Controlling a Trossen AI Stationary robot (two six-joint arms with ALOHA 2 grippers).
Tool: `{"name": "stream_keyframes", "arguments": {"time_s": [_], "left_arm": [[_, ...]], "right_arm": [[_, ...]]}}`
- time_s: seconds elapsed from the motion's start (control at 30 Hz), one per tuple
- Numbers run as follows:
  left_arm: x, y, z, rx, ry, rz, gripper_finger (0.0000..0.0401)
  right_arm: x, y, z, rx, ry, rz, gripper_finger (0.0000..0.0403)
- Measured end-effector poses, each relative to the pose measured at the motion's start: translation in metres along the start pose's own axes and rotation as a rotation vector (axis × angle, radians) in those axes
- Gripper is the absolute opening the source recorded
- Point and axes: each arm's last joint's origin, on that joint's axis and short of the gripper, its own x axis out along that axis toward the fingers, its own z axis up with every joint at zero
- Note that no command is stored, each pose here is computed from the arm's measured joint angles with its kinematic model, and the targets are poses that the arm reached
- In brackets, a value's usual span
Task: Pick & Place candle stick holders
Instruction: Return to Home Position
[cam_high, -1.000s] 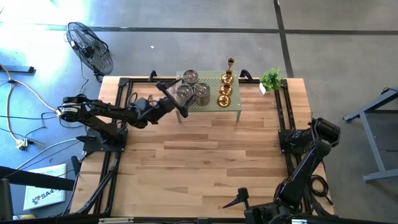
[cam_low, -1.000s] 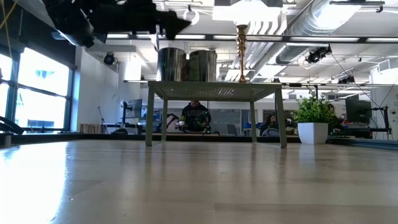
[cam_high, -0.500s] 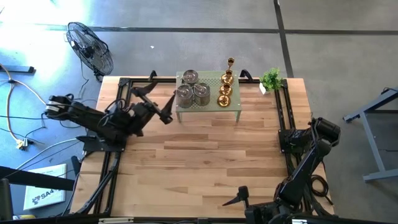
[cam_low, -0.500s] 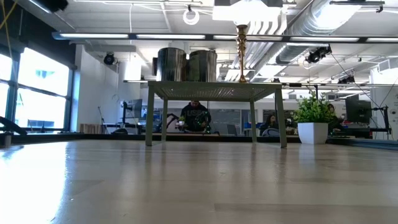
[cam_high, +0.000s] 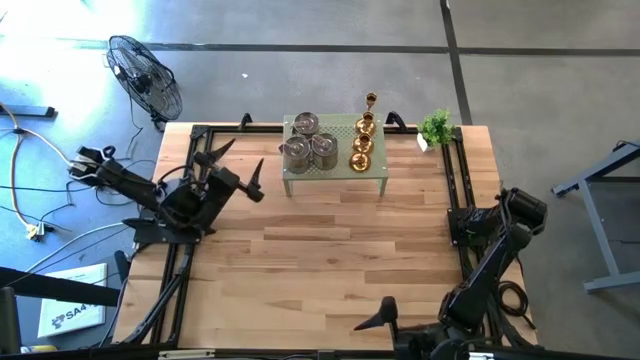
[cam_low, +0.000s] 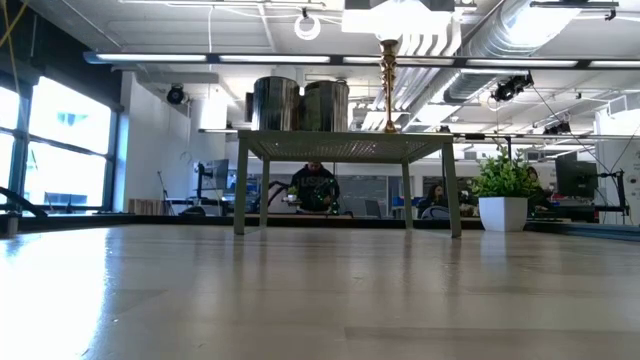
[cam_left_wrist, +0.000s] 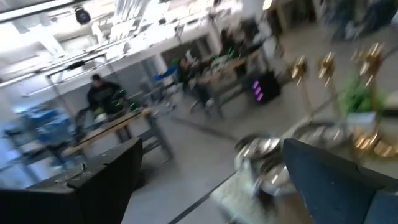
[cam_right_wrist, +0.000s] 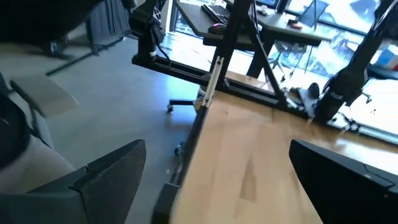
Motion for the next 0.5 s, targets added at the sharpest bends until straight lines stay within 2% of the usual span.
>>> {"name": "stream_keyframes", "arguments": {"time_s": [0.07, 0.17, 0.5], "left_arm": [[-0.002, 0.000, -0.001, 0.061, 0.046, 0.023, 0.0380], [-0.005, 0.000, -0.001, 0.085, 0.072, 0.027, 0.0380], [-0.005, -0.001, -0.004, 0.115, 0.109, 0.048, 0.0380]], "right_arm": [[0.002, -0.002, 0.000, -0.054, 0.001, -0.007, 0.0391], [0.005, -0.006, 0.000, -0.109, 0.004, -0.017, 0.0391], [0.014, -0.016, 0.000, -0.106, 0.013, -0.039, 0.0391]]}}
